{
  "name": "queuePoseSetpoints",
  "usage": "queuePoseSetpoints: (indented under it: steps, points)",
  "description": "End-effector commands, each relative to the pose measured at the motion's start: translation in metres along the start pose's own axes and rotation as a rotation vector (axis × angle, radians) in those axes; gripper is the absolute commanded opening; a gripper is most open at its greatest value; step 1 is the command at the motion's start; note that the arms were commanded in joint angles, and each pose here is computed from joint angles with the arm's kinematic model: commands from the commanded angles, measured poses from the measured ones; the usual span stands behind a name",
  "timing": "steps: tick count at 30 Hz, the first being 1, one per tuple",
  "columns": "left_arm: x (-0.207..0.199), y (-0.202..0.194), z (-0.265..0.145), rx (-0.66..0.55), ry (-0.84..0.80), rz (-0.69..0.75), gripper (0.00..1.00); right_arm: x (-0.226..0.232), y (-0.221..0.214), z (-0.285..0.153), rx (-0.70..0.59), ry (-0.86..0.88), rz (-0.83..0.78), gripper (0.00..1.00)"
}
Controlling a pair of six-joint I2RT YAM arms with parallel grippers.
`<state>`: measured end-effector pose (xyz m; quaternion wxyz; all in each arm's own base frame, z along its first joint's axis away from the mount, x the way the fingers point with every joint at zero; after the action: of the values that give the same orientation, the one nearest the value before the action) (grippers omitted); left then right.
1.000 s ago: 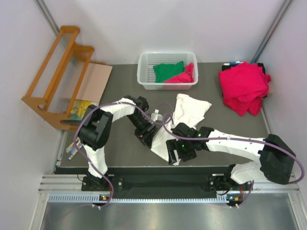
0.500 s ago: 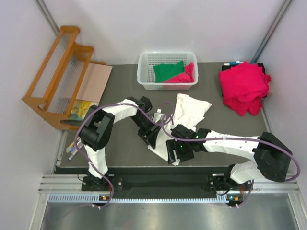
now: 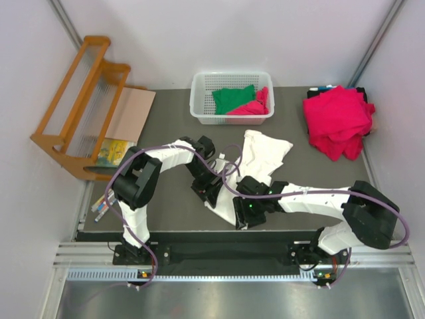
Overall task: Fold and stack the t-shirts
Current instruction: Fold the tshirt
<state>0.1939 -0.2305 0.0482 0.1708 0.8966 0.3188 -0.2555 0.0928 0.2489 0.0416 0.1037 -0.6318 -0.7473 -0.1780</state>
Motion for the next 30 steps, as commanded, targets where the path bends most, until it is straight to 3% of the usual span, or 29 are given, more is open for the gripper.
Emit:
queuePoseSetpoints:
  steps: [1,11,12,14,23,28,30]
  points:
    - [0.015,-0.003,0.014,0.054,0.086,0.033,0.73,0.013,0.008,0.001,-0.036,0.041,-0.017,0.48]
    - [0.028,-0.018,0.019,0.109,0.139,0.05,0.7,0.015,0.013,0.002,-0.054,0.045,-0.004,0.31]
    - [0.029,-0.02,0.018,0.112,0.149,0.07,0.68,0.013,0.012,0.004,-0.052,0.041,-0.002,0.3]
    - [0.037,-0.029,0.017,0.13,0.196,0.082,0.54,0.015,0.013,0.004,-0.052,0.046,-0.001,0.3]
    - [0.034,-0.024,0.015,0.116,0.186,0.09,0.32,0.014,0.012,0.005,-0.053,0.05,0.005,0.26]
    - [0.033,-0.016,0.013,0.097,0.185,0.094,0.28,0.013,0.013,0.005,-0.059,0.049,0.004,0.2]
    - [0.034,-0.014,0.014,0.096,0.184,0.088,0.34,0.014,0.013,0.004,-0.061,0.051,0.004,0.18]
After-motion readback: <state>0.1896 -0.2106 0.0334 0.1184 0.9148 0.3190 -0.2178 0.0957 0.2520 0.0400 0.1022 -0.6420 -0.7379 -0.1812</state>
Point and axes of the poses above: each gripper's point midway between its finger pads, its own z axis out along the fingers, its own x axis along the line the jaws close on, y = z × x, the point moved 2 cm from there along -z, back along the fingers, and after that the axes turned 5 degrees about z, right-handed, at the moved point
